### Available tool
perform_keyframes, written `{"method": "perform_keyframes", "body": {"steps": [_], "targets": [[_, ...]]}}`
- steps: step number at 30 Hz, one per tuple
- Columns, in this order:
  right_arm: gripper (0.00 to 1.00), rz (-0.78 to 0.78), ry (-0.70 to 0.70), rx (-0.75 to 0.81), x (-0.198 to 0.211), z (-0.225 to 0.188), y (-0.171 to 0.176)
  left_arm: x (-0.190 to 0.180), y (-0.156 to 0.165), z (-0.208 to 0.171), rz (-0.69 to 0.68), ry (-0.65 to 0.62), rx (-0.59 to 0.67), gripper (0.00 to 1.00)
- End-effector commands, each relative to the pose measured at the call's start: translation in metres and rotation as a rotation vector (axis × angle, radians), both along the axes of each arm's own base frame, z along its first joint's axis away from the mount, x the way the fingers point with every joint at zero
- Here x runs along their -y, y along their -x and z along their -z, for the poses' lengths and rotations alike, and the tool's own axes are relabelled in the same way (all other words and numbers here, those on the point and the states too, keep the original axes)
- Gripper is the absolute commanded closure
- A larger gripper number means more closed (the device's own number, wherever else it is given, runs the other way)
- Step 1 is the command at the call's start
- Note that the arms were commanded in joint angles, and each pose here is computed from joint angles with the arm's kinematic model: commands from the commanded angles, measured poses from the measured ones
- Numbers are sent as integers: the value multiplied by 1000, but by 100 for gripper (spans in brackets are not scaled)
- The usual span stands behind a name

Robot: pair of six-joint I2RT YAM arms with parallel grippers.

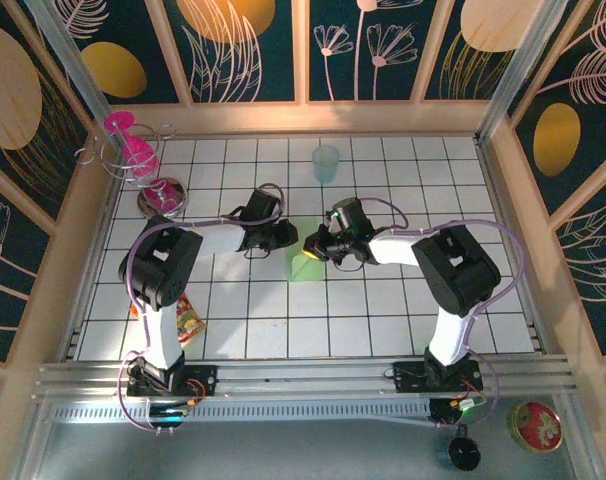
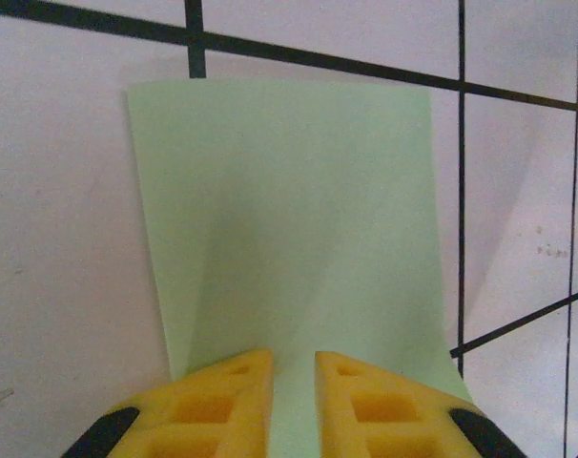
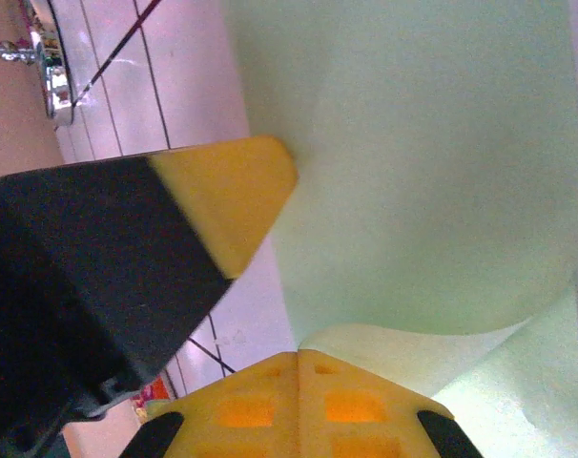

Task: Fold a paper plane with a square sheet of paper (pick it up from the middle)
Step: Fold the triangle a second time at the center of the table.

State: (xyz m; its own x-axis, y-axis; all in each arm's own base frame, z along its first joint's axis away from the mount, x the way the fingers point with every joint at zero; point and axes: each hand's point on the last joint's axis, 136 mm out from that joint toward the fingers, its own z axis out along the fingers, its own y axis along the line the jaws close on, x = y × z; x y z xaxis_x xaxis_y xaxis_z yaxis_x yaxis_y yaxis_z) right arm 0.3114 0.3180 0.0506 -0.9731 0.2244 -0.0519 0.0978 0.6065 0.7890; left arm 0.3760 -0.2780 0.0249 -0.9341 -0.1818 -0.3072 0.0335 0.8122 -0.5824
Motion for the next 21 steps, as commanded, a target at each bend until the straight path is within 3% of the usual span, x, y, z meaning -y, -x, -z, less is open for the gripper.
{"method": "perform_keyframes", "body": {"steps": [1,9,21], "targets": [[100,18,30,-20,-2,6,-2,-2,-14,-28,-2,19,63,81],[100,-12,12,-18,-9,7,-1,-12,-10,7,-15,-31,-13,86],[100,-12,32,-19,-15,12,-6,-20,1,26,-32,-55,-59,90]]}}
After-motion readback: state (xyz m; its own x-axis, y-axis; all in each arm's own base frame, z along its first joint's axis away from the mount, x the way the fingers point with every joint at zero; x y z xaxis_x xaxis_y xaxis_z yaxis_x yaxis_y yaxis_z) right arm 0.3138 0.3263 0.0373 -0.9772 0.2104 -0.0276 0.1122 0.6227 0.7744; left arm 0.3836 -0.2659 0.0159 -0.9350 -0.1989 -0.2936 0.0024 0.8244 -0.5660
